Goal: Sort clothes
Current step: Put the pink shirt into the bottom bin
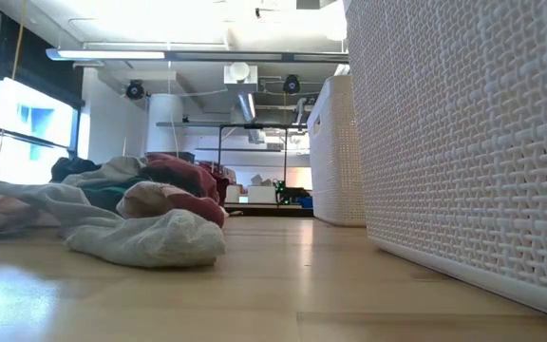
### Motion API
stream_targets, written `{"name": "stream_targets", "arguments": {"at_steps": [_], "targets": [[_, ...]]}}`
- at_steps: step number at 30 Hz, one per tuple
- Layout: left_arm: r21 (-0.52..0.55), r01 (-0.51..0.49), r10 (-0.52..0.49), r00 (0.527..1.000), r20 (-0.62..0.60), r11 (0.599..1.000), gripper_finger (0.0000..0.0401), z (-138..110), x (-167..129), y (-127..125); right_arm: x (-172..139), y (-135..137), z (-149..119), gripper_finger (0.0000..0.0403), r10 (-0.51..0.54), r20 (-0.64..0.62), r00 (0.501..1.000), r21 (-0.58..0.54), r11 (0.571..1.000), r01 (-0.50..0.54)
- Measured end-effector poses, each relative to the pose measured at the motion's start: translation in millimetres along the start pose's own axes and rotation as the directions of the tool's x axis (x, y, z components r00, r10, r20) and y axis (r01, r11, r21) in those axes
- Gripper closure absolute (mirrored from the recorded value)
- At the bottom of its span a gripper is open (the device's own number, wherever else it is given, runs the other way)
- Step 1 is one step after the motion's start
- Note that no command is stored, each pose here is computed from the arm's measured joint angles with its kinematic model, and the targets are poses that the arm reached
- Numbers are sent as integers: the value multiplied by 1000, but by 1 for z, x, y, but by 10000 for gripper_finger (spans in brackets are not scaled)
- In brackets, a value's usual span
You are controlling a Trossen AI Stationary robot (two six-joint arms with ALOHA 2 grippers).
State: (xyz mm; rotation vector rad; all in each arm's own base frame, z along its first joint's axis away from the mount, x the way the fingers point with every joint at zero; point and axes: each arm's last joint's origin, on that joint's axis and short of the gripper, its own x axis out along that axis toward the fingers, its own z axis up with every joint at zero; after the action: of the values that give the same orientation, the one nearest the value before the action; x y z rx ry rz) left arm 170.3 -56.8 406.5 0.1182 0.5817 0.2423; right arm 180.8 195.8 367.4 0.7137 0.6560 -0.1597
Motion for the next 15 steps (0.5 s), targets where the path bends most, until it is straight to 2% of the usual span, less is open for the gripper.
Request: {"name": "stream_targets", "arguments": {"at_steps": [3,8,15], "targets": [[0,-1,1,1000,0,1000,268,0,0,0,12,-7,-15,402,-121,-108,987,26,992,124],[0,-1,1,1000,0,1000,268,0,0,0,32,-13,-36,402,-275,-243,930,43,955,293],[11,-6,6,1000,-15,1000,268,-2,0,0,57,-12,-60,402,-348,-423,837,75,907,415]]}}
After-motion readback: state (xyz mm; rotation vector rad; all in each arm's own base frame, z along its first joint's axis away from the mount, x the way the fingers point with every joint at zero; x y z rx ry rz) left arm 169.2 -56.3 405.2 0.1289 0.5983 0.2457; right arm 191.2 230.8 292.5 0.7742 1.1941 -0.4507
